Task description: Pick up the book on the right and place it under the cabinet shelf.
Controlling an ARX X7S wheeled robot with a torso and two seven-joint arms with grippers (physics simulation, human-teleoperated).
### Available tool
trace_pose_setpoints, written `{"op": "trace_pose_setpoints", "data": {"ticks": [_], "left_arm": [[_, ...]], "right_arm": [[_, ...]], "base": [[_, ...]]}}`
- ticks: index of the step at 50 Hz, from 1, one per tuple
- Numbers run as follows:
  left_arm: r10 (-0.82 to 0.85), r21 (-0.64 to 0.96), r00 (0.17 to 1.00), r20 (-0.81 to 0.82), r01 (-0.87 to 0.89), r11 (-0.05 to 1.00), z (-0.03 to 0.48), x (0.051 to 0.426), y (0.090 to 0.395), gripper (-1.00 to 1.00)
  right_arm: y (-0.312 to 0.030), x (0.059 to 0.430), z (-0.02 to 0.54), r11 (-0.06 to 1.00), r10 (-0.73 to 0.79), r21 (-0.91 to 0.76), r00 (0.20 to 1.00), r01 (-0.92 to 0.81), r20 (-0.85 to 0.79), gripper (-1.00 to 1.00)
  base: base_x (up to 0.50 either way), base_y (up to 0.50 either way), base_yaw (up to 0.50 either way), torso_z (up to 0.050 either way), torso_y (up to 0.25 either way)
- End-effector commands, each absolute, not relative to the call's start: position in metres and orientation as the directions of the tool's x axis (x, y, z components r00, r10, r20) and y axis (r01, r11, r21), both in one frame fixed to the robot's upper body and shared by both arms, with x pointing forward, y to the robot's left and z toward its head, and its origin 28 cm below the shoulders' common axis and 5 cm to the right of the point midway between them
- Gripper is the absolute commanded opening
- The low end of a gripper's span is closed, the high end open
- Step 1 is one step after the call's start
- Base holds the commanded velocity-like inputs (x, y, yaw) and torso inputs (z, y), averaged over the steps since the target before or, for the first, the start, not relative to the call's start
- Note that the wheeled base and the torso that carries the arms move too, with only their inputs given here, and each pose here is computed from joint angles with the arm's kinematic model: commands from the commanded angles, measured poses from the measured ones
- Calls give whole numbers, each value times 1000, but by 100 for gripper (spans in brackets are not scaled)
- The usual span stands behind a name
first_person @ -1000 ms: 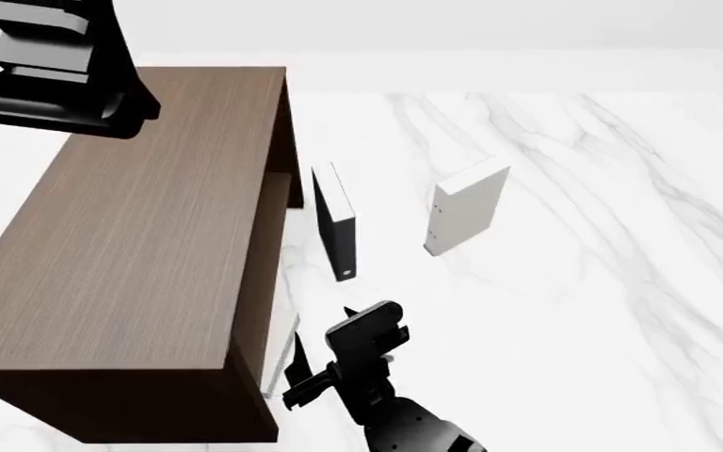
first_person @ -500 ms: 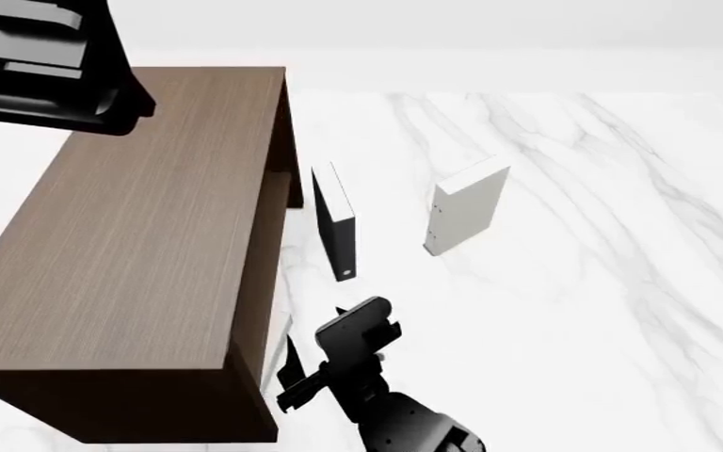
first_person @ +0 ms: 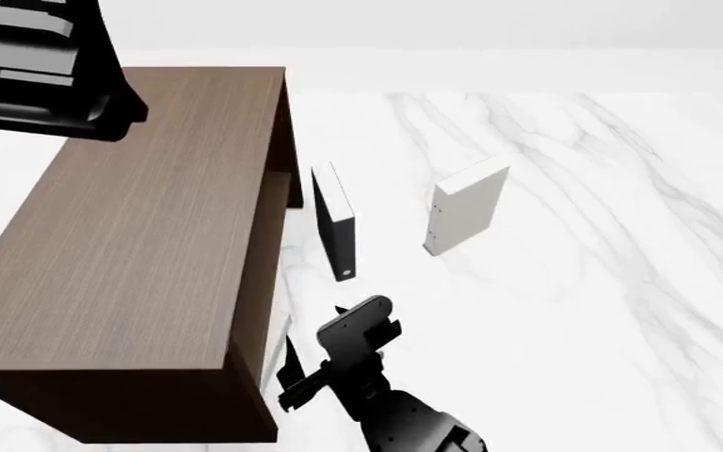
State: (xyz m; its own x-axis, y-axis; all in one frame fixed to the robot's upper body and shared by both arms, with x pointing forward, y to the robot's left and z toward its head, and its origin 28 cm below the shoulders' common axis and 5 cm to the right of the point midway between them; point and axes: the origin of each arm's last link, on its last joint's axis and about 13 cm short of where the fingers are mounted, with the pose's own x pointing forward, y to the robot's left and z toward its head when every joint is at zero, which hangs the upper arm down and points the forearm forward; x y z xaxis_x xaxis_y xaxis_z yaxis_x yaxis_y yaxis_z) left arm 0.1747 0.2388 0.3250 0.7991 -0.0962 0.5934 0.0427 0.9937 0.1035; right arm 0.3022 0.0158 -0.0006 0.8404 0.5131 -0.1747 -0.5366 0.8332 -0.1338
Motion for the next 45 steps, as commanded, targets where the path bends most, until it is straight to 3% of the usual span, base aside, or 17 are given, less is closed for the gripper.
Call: {"op": "trace_pose_setpoints", "data": {"ticks": [1, 17, 45], "left_arm": [[-93, 101, 799, 594, 41, 994, 324, 174, 240, 100], [-94, 101, 799, 594, 42, 994, 323, 172, 239, 100], [-95, 96, 804, 587, 47, 994, 322, 176, 237, 100]], "right_arm": [[-1, 301, -15, 873, 415, -175, 883, -455, -220, 100], [-14, 301, -23, 918, 316, -175, 924, -355, -214, 100], [-34, 294, -3, 945, 292, -110, 947, -307, -137, 100]], "base": [[0, 0, 0, -10, 0], [0, 0, 0, -1, -3], [0, 0, 0, -1, -2]]}}
